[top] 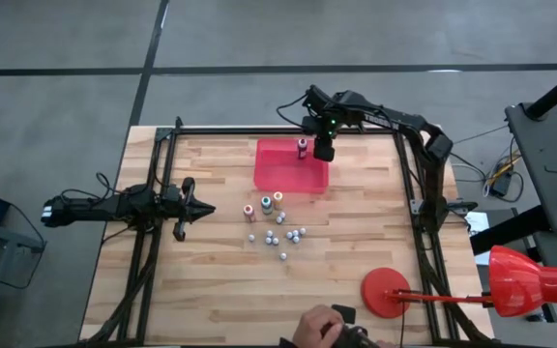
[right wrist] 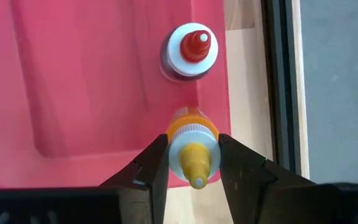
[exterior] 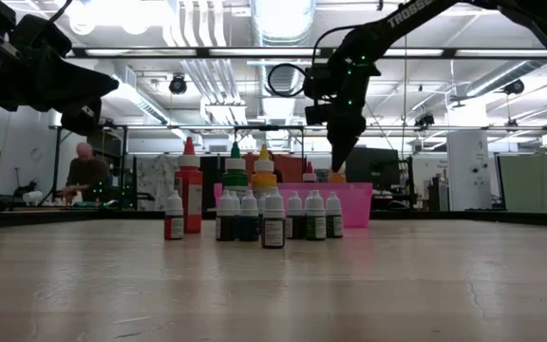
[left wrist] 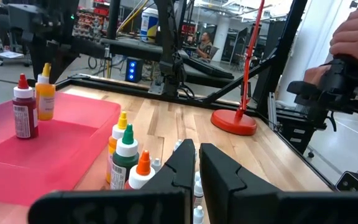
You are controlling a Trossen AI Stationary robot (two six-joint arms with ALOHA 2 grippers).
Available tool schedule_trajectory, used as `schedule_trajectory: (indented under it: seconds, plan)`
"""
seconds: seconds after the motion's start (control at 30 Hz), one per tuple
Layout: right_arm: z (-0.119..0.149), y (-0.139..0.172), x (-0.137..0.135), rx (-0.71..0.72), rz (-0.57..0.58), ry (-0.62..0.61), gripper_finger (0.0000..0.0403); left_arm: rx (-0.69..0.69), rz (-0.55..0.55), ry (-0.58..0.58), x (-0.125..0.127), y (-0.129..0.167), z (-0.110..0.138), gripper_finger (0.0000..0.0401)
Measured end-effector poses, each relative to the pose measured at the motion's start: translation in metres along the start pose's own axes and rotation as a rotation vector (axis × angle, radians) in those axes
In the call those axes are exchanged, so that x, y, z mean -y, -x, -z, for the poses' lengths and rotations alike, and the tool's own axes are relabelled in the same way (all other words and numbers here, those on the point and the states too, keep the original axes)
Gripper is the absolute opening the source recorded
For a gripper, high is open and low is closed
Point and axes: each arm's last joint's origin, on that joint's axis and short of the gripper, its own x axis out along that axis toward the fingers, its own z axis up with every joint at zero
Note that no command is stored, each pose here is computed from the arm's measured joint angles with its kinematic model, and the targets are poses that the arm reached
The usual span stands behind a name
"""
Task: Pick & Place food coloring
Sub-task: Put the large yellow food coloring bottle into the pink bin
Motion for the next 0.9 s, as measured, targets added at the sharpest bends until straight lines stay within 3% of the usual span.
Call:
schedule_trajectory:
  seconds: [0.17, 0.9]
  plan:
    - [0.000, -0.003, 0.002, 0.022, -0.046, -0.001, 0.0109, 0.000, 0.000, 0.000, 0.000, 0.000, 0.000, 0.0000]
    - [0.006, -0.011, 0.004, 0.012, -0.055, -0.027, 0.0109, 0.000, 0.000, 0.000, 0.000, 0.000, 0.000, 0.0000]
